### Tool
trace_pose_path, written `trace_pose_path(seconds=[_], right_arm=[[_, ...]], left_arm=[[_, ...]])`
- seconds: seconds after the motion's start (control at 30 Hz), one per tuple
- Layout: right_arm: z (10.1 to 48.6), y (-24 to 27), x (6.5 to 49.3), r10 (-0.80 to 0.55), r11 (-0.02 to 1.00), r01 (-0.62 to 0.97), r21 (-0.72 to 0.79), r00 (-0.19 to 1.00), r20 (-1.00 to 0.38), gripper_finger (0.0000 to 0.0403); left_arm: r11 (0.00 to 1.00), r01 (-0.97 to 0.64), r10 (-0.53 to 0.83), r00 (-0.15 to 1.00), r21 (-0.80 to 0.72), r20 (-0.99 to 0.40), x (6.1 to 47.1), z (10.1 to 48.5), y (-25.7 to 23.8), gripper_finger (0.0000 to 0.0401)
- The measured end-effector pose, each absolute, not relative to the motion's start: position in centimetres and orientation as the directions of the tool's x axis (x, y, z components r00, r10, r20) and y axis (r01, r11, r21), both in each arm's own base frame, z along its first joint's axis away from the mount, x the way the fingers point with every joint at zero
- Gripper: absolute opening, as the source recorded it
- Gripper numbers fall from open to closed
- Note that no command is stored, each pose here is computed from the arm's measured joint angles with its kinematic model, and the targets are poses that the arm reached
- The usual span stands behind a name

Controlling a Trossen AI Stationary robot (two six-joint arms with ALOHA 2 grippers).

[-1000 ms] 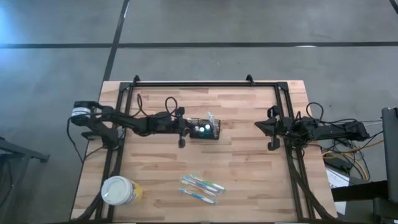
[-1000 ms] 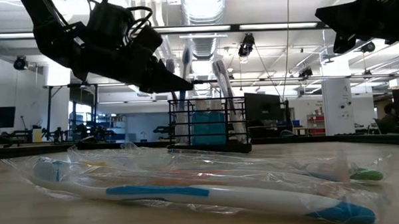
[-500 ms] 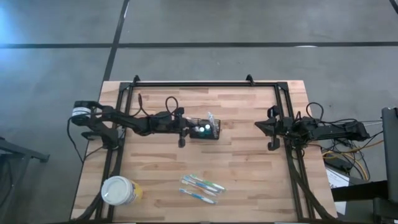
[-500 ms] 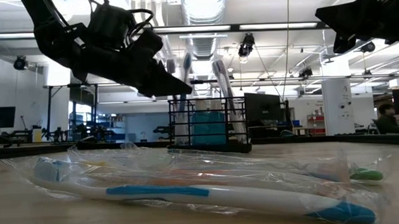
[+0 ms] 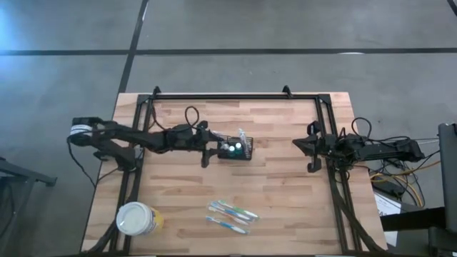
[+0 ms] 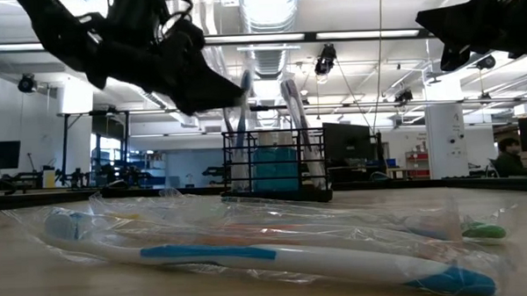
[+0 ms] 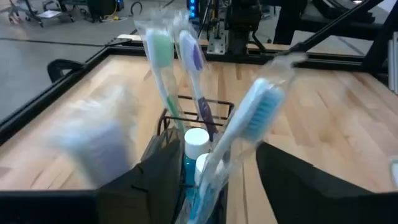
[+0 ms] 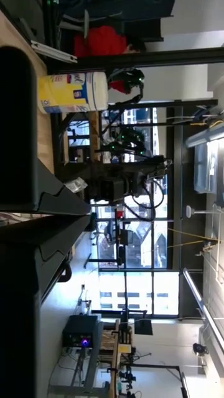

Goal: Pick & Place toothbrushing station
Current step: Put the top blue toothbrush into the black organizer, then put the green toothbrush into the black organizer

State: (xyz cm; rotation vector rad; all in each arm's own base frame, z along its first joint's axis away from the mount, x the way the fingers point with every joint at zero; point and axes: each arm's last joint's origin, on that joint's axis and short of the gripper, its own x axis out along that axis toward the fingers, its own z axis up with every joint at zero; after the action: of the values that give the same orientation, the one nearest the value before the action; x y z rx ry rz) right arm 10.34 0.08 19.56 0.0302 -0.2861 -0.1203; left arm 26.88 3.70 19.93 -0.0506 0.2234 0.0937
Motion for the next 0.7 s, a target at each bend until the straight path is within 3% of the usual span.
trace_pose_path(seconds=[0.2, 0.43, 0.57, 0.7], right_arm=[[19.6, 0.1, 10.3, -0.127, 0.992, 0.119, 0.047, 0.951, 0.282, 0.0008], [19.6, 0.1, 10.3, -0.130, 0.992, 0.121, 0.048, 0.949, 0.287, 0.0008], [19.6, 0.1, 10.3, -0.129, 0.992, 0.120, 0.049, 0.949, 0.287, 0.0008], [19.6, 0.1, 10.3, -0.129, 0.992, 0.120, 0.050, 0.949, 0.287, 0.0008]], left_arm=[[0.995, -0.089, 0.079, 0.975, -0.040, -0.210, 24.5, 22.8, 3.3, 0.0229], [0.999, -0.029, 0.031, 0.982, 0.012, -0.187, 20.0, 26.1, 2.5, 0.0211], [0.998, -0.018, 0.030, 0.982, 0.066, -0.185, 16.7, 27.4, 2.0, 0.0170], [0.994, -0.018, 0.031, 0.992, 0.110, -0.118, 13.7, 27.7, 1.6, 0.0098]])
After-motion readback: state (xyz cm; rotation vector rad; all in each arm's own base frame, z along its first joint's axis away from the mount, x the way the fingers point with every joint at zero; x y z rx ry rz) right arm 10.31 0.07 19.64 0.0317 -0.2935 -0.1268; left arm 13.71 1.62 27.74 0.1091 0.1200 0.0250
